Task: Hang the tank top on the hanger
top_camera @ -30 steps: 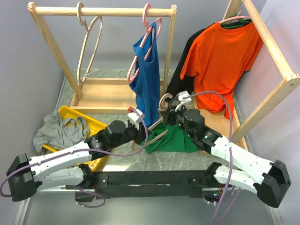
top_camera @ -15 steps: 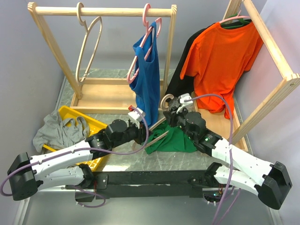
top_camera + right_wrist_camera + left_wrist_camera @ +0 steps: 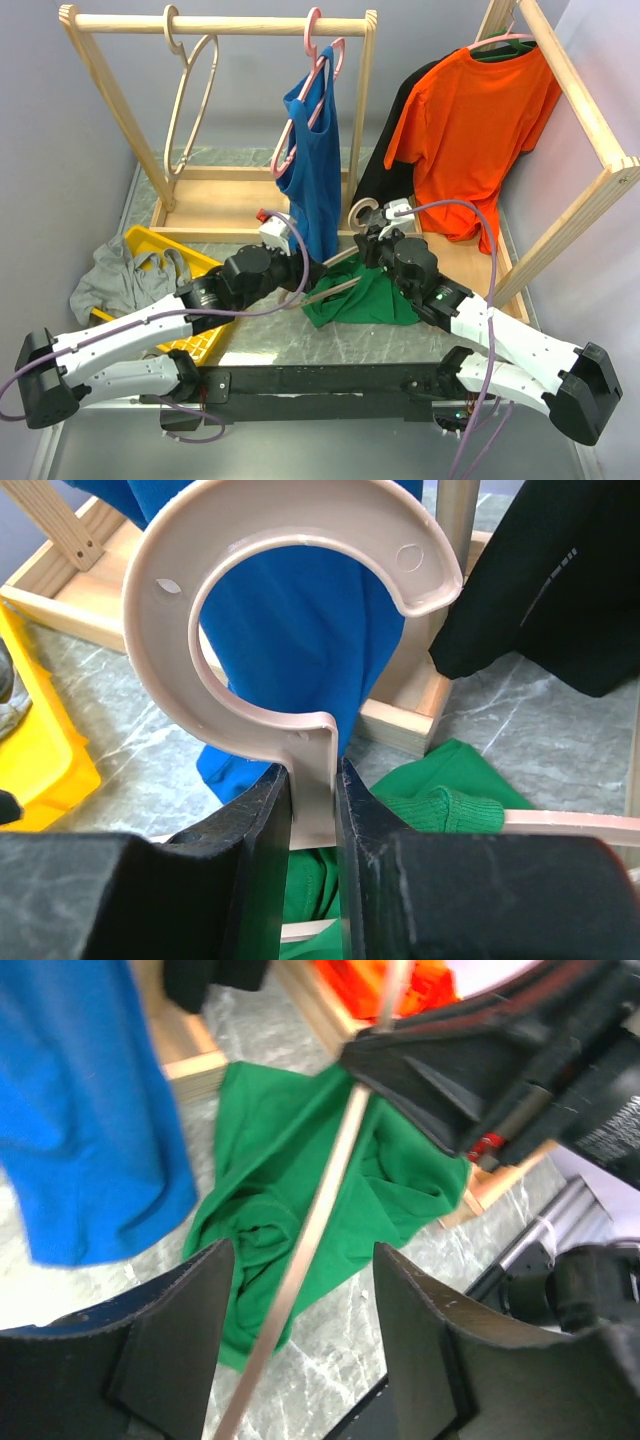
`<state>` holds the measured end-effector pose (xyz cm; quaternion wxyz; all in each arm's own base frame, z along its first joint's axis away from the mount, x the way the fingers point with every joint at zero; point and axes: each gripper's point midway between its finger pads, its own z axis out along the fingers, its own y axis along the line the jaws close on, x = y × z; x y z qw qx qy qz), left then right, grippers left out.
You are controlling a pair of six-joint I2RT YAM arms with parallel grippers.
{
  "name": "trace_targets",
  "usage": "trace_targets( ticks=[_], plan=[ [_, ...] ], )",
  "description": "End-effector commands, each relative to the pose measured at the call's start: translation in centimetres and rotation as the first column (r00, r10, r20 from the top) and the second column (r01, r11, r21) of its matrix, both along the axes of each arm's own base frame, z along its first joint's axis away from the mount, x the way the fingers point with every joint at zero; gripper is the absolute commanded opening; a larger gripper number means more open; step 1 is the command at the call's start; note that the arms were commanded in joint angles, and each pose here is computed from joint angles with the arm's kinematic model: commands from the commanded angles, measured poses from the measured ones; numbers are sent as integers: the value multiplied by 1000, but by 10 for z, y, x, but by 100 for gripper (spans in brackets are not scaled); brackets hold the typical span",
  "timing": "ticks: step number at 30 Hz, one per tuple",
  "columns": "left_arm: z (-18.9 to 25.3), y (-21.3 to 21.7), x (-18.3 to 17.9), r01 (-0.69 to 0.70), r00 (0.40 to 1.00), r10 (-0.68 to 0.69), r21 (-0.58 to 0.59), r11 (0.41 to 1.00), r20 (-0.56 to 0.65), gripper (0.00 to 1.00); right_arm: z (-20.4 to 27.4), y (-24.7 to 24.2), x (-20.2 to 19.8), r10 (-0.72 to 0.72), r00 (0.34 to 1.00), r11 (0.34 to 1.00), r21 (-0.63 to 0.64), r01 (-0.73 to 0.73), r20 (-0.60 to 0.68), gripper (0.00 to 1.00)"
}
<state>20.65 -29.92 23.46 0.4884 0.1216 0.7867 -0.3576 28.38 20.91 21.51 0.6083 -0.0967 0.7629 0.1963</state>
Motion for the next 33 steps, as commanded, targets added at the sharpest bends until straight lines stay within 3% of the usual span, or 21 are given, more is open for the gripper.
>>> trace_targets(
  ticks=[1,8,13,21,33],
  plan=[
    [18,20,4,-127,991,125,-48,991,-46,60,21,-3,2,-6,997,1000,13,5,72,0],
    [-11,46,3,-200,970,201,20,979,-136,48,13,10,-11,57,995,998,-31,-55,79,0],
    [-55,45,-2,-117,957,125,43,992,-262,43,10,8,-14,45,996,998,-38,-42,78,0],
    [-97,12,-14,82,920,-72,10,997,-385,49,9,0,-12,-14,997,999,-44,17,72,0],
    [-139,-6,-13,111,879,-93,11,994,-468,48,11,-16,-8,-103,991,994,-17,105,81,0]
  ],
)
